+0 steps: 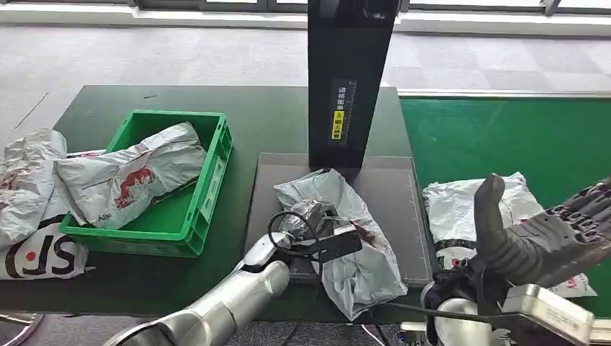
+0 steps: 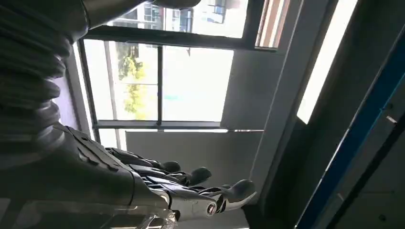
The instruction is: Moved the parcel from conveyor to table for the left to box.
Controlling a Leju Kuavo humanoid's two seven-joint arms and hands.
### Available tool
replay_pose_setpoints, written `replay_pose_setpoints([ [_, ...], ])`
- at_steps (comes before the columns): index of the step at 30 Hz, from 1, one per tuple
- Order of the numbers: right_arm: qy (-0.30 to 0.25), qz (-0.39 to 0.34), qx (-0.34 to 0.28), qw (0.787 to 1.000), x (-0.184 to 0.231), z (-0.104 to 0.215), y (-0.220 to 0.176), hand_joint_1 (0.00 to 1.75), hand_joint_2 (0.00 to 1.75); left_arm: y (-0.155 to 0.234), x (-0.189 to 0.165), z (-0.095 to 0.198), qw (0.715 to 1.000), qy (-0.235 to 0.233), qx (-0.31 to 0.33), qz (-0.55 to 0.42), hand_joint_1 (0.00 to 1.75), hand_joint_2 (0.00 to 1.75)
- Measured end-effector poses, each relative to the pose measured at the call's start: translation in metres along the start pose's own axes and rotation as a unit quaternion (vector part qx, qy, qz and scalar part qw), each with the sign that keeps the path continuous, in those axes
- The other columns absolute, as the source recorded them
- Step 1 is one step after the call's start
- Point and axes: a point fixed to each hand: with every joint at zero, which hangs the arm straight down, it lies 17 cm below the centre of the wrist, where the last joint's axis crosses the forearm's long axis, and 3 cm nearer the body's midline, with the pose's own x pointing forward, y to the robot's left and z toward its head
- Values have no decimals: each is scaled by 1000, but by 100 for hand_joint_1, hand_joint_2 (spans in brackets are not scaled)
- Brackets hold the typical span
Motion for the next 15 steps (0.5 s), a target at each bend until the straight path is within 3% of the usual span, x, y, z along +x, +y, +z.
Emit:
replay_pose_setpoints([
  [6, -4, 6, -8, 1000, -1, -5, -5, 0, 175, 33, -1, -9, 995, 5, 62, -76, 175, 175],
  [11, -4, 8, -9, 1000, -1, -5, -5, 0, 175, 37, -2, -9, 994, 6, 71, -86, 175, 175],
  [15, -5, 9, -11, 1000, 0, -6, -6, 0, 175, 68, 3, -9, 983, -3, 138, -123, 175, 175],
])
